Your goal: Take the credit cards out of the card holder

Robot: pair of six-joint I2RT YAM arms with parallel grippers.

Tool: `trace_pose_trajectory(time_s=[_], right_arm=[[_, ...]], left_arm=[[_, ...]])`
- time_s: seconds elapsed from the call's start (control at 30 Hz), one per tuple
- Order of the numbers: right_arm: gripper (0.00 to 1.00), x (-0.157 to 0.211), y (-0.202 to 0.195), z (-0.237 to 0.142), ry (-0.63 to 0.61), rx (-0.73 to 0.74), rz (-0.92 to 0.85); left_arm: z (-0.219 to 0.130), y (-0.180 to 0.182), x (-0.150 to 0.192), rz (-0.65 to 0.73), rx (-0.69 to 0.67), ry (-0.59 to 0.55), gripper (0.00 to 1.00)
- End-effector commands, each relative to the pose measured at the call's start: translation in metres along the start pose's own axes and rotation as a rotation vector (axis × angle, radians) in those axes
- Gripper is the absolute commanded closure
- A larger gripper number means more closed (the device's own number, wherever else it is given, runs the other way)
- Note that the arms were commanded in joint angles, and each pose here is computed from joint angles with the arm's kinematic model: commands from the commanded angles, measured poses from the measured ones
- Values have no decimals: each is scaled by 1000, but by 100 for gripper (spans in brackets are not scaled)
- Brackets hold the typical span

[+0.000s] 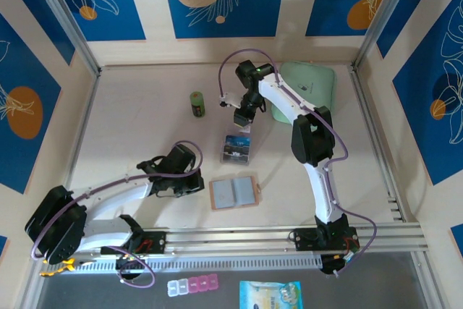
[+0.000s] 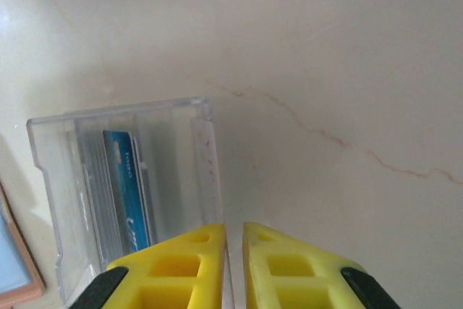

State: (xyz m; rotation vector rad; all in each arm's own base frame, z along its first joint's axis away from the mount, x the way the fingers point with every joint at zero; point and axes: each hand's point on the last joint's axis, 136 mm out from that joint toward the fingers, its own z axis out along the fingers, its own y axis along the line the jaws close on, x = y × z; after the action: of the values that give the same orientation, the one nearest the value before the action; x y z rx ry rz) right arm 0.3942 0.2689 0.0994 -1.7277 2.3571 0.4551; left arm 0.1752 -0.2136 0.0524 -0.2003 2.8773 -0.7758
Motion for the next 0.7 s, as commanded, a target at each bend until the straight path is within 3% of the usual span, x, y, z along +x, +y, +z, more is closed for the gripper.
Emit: trace_pose_trajectory(time_s=[0.0, 0.67], right_arm=[[84, -20, -3, -32, -98, 65, 4], [81, 4, 3, 12, 20, 74, 16]], left_arm=[[-2, 7, 4, -7, -9, 11, 96], [1, 7, 5, -15, 4, 17, 95]])
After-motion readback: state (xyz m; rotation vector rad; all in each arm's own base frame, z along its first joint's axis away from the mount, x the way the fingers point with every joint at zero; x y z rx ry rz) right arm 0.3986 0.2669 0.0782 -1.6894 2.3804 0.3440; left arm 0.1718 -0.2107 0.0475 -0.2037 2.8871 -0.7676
